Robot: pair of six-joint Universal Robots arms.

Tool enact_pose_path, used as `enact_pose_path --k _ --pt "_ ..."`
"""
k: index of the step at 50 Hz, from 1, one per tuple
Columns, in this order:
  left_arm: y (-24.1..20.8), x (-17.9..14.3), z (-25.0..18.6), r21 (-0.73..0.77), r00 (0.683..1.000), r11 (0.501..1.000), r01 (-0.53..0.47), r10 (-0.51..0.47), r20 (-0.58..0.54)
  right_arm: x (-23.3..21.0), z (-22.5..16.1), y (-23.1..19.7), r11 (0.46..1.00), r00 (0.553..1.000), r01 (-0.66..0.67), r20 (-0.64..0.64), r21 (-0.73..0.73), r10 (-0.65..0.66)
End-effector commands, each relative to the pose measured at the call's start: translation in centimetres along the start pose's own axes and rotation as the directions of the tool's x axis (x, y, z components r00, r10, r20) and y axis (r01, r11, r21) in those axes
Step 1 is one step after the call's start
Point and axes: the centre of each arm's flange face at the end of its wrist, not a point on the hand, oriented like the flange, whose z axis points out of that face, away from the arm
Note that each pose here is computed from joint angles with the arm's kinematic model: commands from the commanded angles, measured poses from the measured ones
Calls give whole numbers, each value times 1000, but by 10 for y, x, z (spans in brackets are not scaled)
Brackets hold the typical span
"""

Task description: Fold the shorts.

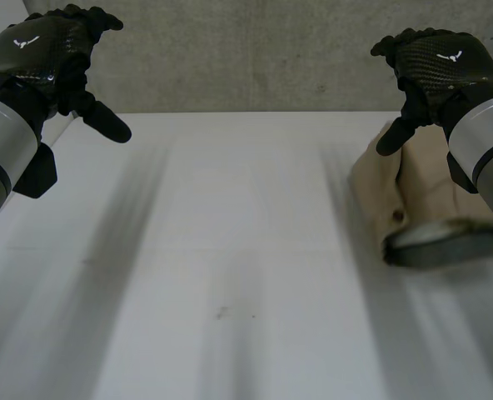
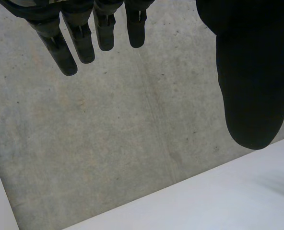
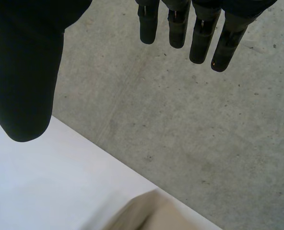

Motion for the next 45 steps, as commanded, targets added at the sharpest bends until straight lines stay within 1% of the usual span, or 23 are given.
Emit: enact_pose_path --k 1,16,45 --pt "0 0 0 -1 1000 1000 0 0 -1 -1 0 1 1000 1000 0 12 0 0" --pt "6 1 2 -18 1000 1000 -1 1 -3 0 1 2 1000 1000 0 13 -5 0" --pt "5 1 1 -2 1000 1000 -1 1 -3 -1 2 5 1000 1000 1 19 -12 -1"
